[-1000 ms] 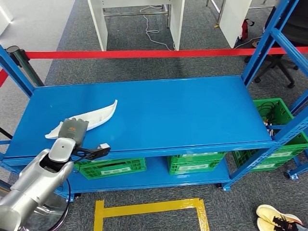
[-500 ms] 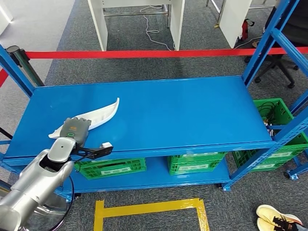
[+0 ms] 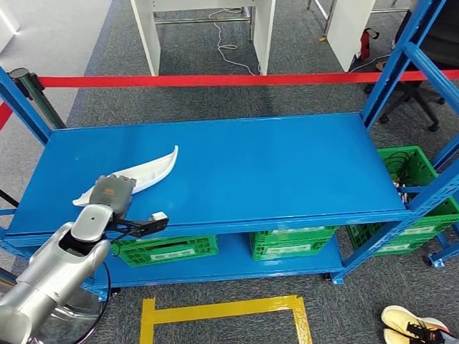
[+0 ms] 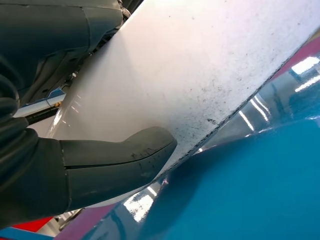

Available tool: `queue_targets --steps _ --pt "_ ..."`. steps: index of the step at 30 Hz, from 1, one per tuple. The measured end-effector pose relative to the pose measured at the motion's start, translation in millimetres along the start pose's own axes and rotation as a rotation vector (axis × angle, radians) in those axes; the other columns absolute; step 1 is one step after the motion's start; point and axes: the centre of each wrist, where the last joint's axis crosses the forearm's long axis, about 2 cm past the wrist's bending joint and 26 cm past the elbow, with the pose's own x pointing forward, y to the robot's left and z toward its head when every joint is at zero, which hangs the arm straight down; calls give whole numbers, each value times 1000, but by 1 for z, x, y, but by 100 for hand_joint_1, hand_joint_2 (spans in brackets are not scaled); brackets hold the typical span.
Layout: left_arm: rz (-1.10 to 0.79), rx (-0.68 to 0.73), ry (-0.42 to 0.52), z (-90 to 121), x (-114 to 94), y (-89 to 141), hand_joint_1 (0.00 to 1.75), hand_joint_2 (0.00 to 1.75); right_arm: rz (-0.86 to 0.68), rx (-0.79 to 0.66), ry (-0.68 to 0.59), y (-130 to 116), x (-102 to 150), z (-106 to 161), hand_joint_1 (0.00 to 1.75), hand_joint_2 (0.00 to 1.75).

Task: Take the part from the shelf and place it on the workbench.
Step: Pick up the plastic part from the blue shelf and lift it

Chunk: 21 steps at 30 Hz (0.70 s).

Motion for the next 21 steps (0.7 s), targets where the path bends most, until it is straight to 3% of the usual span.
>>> queue_targets --steps 5,11,14,17,19,21 --pt "46 23 -17 0 0 1 175 175 -10 -2 3 0 -1 0 0 175" --pt "300 116 -107 8 2 4 175 175 -51 -30 28 2 -4 5 0 175" --pt "625 181 -210 24 7 5 175 175 -72 -48 43 3 -7 10 0 175" --pt "1167 320 -386 60 15 -2 175 175 -78 -89 41 3 -9 19 0 175" --pt "1432 466 -426 92 17 -5 175 175 -72 -108 40 3 -12 28 0 175" --pt "1515 554 -421 114 16 -4 175 175 -65 -114 39 3 -13 34 0 175"
